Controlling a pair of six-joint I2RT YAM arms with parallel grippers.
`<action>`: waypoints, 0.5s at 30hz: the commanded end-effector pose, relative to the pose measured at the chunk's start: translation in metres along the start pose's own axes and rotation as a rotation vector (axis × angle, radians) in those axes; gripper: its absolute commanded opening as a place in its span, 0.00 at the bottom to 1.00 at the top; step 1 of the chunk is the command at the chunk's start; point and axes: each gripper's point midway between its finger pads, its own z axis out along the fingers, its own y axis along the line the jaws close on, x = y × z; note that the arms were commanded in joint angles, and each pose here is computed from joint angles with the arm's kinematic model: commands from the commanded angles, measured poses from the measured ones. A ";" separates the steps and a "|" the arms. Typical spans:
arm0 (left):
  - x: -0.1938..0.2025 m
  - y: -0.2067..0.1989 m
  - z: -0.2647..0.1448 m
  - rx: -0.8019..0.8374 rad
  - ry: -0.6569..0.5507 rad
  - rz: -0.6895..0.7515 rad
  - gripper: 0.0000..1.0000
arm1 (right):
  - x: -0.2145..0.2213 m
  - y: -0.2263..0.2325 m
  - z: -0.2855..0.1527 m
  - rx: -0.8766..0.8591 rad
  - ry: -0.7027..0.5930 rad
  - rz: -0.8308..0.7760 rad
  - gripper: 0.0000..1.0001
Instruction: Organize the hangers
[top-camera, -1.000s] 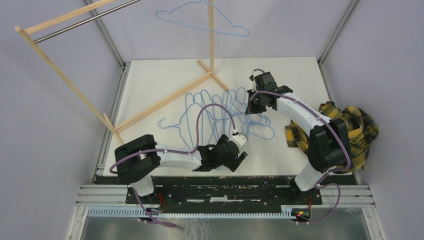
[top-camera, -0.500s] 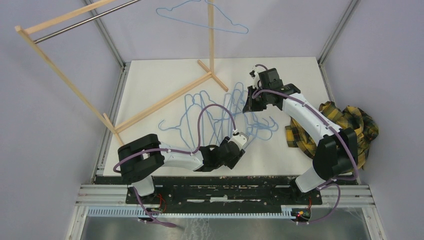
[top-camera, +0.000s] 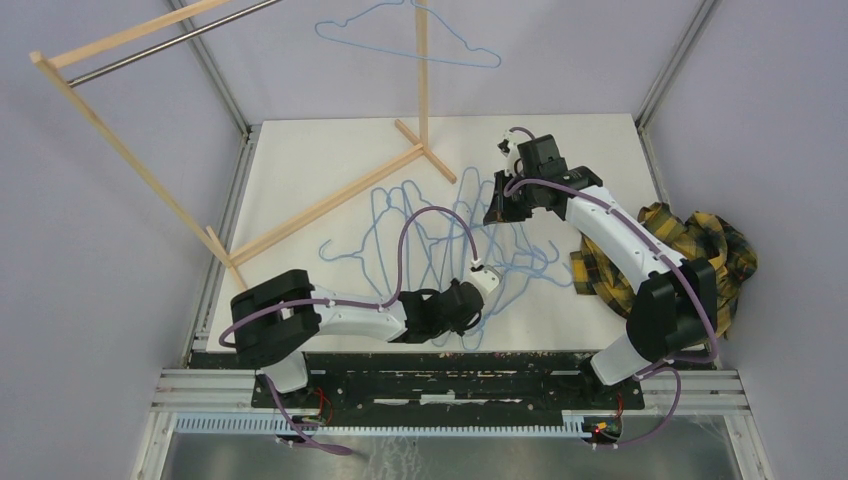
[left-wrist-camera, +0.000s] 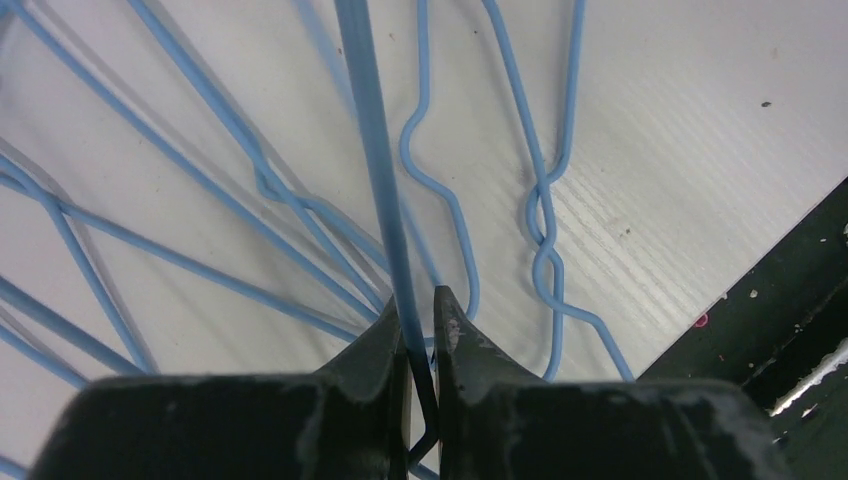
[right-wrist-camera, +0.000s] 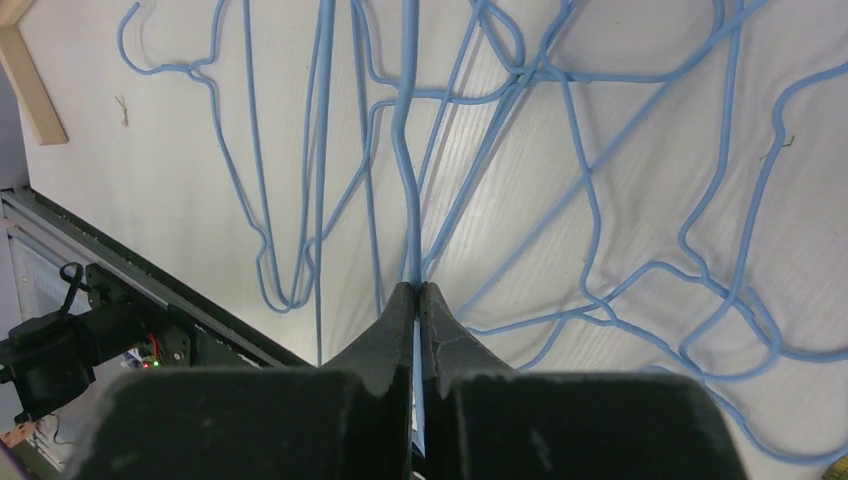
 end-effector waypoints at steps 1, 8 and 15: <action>-0.021 0.015 -0.011 -0.070 -0.046 -0.039 0.03 | -0.016 0.004 -0.012 0.001 -0.060 -0.031 0.08; -0.035 0.032 -0.032 -0.132 -0.095 -0.083 0.03 | -0.012 -0.038 -0.011 0.201 -0.100 -0.036 0.72; -0.053 0.038 -0.062 -0.097 -0.138 -0.192 0.03 | -0.018 -0.088 -0.027 0.406 -0.212 0.007 1.00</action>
